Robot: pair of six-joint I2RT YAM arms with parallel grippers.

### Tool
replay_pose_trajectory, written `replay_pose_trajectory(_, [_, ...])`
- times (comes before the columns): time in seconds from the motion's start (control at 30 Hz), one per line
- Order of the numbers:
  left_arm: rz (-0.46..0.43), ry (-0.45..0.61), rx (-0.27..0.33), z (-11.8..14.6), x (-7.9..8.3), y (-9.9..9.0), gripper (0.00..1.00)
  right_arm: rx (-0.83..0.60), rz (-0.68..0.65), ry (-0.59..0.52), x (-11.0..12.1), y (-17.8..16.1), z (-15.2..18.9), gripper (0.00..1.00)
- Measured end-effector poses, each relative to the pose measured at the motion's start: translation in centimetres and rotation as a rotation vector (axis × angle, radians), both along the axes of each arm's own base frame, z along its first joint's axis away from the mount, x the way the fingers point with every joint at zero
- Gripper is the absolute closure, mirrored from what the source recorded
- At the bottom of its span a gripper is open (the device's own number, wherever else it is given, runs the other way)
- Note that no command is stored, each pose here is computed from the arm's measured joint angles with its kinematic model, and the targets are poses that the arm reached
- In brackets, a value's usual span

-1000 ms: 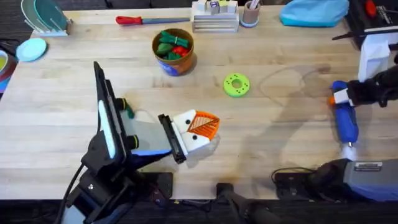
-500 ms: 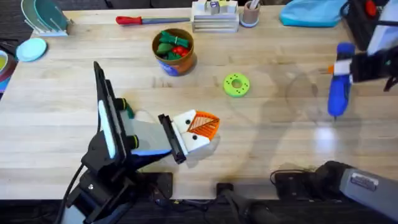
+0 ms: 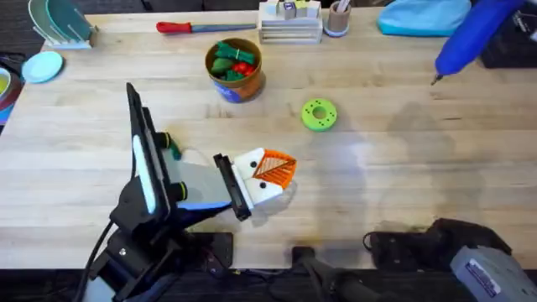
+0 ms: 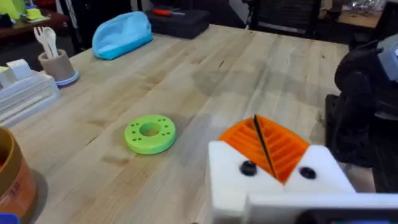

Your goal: Pick up the gripper from the table and insert it into the empty holder that is missing its gripper. Then pick up a screw, insert it into the mounting hole, and use the screwdriver to tighten it. Finally, clean up the table by picking up the vegetable and placing it into the bucket.

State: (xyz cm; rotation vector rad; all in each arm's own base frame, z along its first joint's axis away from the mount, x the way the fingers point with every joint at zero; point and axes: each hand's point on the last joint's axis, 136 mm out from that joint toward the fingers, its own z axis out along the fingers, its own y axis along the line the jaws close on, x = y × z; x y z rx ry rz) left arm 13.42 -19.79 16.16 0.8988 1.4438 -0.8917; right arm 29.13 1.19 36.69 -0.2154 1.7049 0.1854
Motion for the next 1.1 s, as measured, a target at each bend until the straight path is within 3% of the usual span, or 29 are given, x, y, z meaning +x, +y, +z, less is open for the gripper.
replay_pose_trajectory(0.17, [0.000,0.000,0.000,0.0,0.0,0.0,0.993,0.079,0.104,-0.190,-1.8,2.8,3.2,0.982])
replay_pose_trajectory(0.3, [0.000,0.000,0.000,0.0,0.0,0.0,0.993,0.174,0.289,-0.272,-2.4,7.0,2.8,0.982])
replay_pose_trajectory(0.5, [0.000,0.000,0.000,0.0,0.0,0.0,0.993,0.309,0.612,-0.210,-4.2,15.2,0.8,0.982])
replay_pose_trajectory(0.73, [0.000,0.000,0.000,0.0,0.0,0.0,0.993,0.395,0.964,-0.220,-10.1,23.5,2.1,0.982])
replay_pose_trajectory(0.87, [0.000,0.000,0.000,0.0,0.0,0.0,0.993,0.418,1.044,-0.193,-11.3,26.4,1.4,0.982])
replay_pose_trajectory(1.1, [0.000,0.000,0.000,0.0,0.0,0.0,0.993,0.411,1.045,-0.125,-10.2,28.3,-0.8,0.982])
